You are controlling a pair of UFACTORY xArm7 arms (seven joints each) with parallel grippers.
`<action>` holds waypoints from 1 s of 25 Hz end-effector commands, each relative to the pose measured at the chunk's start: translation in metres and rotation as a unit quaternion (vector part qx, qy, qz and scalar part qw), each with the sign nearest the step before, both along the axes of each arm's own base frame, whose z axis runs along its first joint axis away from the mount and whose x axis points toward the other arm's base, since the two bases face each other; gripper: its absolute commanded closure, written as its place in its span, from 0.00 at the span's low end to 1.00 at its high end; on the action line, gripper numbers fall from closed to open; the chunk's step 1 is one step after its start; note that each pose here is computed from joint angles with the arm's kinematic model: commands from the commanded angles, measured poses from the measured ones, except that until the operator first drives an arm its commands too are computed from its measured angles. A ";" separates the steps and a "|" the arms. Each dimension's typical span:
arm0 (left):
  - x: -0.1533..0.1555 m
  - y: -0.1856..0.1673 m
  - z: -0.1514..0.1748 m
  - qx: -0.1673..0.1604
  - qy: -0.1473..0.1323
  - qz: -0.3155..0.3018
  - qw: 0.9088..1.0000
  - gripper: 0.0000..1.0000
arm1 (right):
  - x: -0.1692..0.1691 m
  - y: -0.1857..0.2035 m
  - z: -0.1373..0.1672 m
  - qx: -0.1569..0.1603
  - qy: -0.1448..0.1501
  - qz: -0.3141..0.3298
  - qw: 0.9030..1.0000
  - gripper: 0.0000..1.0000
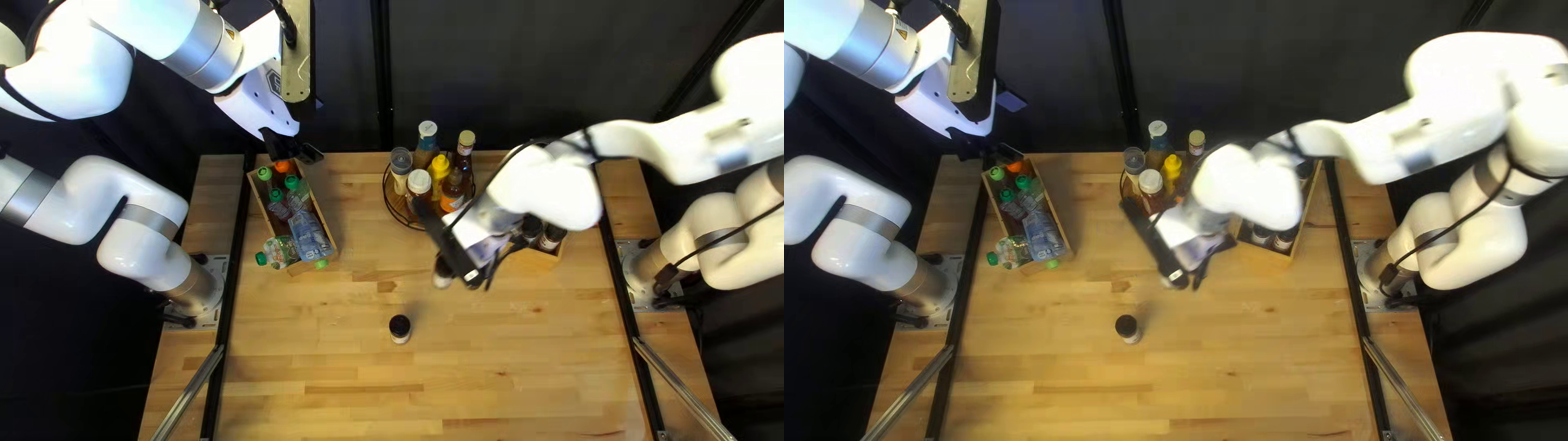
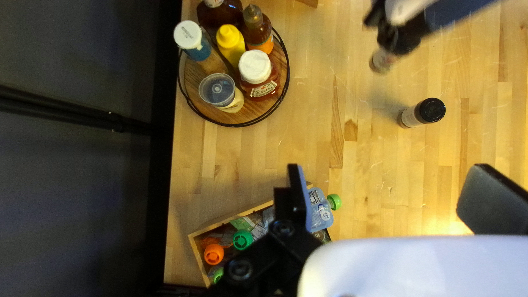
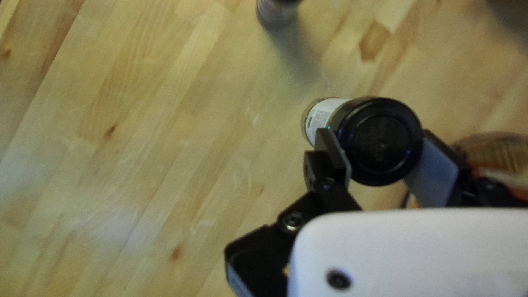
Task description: Separate condiments, baby food and spices and place it in 3 different racks/containers
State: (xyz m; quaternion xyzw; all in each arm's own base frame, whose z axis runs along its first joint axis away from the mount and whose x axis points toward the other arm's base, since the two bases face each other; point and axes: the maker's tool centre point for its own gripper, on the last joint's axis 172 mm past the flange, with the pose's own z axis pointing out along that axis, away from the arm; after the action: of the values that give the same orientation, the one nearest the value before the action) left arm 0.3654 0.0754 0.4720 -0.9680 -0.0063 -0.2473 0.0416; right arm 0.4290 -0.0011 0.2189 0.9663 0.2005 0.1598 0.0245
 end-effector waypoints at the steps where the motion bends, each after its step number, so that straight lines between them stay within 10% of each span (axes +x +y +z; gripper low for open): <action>1: 0.000 0.000 0.000 0.000 0.000 0.000 1.000 0.00 | -0.029 -0.025 -0.014 -0.012 -0.002 -0.039 0.999 1.00; 25: 0.000 0.000 0.000 0.000 0.000 0.000 1.000 0.00 | -0.112 -0.081 -0.055 -0.058 0.004 -0.130 0.990 1.00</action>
State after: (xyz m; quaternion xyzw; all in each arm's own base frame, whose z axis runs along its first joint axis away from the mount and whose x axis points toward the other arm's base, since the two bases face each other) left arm 0.3654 0.0754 0.4720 -0.9680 -0.0063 -0.2473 0.0416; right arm 0.3171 -0.0828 0.1642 0.9811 0.0871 0.1464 0.0921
